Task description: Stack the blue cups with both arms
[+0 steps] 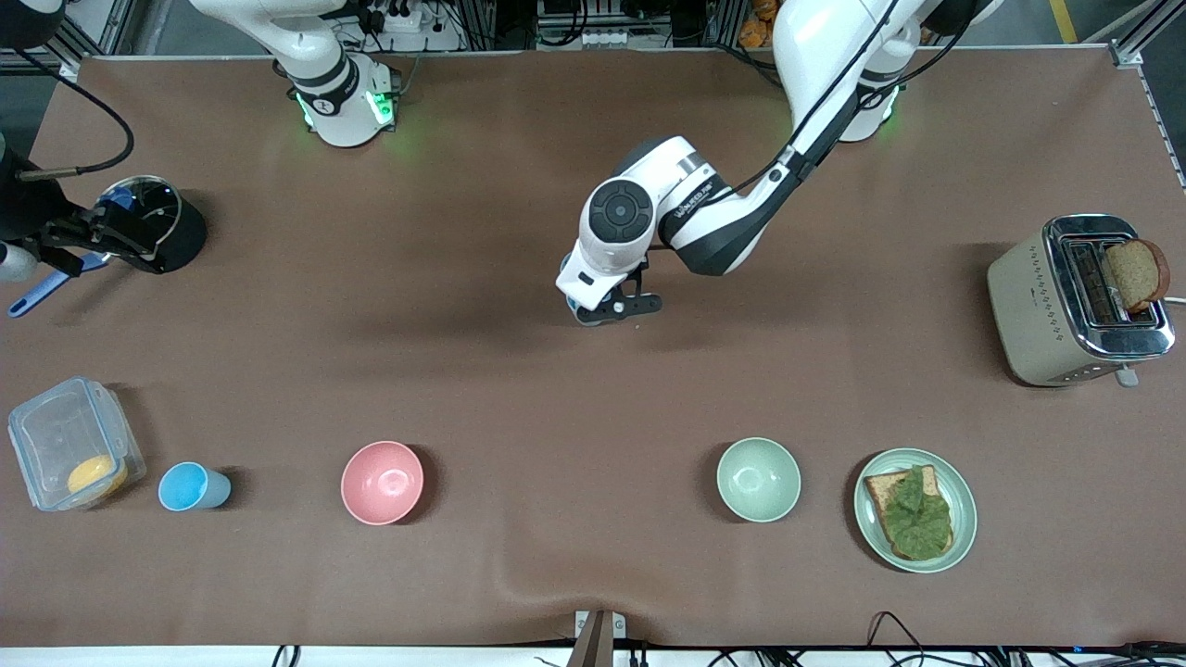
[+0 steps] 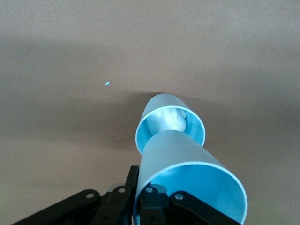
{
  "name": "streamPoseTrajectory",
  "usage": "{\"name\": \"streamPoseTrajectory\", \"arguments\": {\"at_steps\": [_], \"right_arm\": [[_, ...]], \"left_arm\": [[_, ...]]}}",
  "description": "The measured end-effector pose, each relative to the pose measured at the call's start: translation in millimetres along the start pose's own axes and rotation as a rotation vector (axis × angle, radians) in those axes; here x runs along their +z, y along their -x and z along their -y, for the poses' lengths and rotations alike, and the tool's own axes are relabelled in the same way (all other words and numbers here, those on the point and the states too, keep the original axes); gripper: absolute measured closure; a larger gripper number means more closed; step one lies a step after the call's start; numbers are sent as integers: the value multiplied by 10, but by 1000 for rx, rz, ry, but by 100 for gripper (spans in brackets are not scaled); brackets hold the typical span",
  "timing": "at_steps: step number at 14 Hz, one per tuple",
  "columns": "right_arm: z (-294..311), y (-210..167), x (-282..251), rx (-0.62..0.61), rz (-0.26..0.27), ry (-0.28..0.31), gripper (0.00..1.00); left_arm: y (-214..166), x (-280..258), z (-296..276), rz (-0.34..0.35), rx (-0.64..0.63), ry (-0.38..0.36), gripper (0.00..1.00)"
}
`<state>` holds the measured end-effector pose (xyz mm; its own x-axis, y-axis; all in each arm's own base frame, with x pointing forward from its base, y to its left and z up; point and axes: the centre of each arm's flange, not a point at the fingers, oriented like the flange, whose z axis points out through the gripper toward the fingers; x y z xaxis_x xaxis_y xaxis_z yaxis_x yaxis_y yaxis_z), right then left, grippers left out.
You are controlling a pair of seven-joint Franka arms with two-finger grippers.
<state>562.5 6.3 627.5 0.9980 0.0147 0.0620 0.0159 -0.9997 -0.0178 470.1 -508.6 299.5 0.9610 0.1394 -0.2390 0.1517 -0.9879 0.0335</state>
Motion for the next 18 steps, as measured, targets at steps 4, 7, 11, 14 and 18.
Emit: {"name": "streamPoseTrajectory", "arguments": {"at_steps": [4, 7, 11, 14, 18], "right_arm": [[0, -1, 2, 0, 0, 0, 0], [0, -1, 2, 0, 0, 0, 0], [0, -1, 3, 0, 1, 0, 0], [0, -1, 4, 0, 1, -1, 0], [-4, -4, 11, 1, 2, -1, 0]], "left_arm": [[-55, 125, 0, -4, 1, -1, 96], [-64, 121, -7, -6, -4, 3, 96], [-93, 34, -27, -28, -19, 13, 60], [-198, -311, 5, -115, -10, 24, 29], [-808, -1215, 682, -280, -105, 31, 0]]}}
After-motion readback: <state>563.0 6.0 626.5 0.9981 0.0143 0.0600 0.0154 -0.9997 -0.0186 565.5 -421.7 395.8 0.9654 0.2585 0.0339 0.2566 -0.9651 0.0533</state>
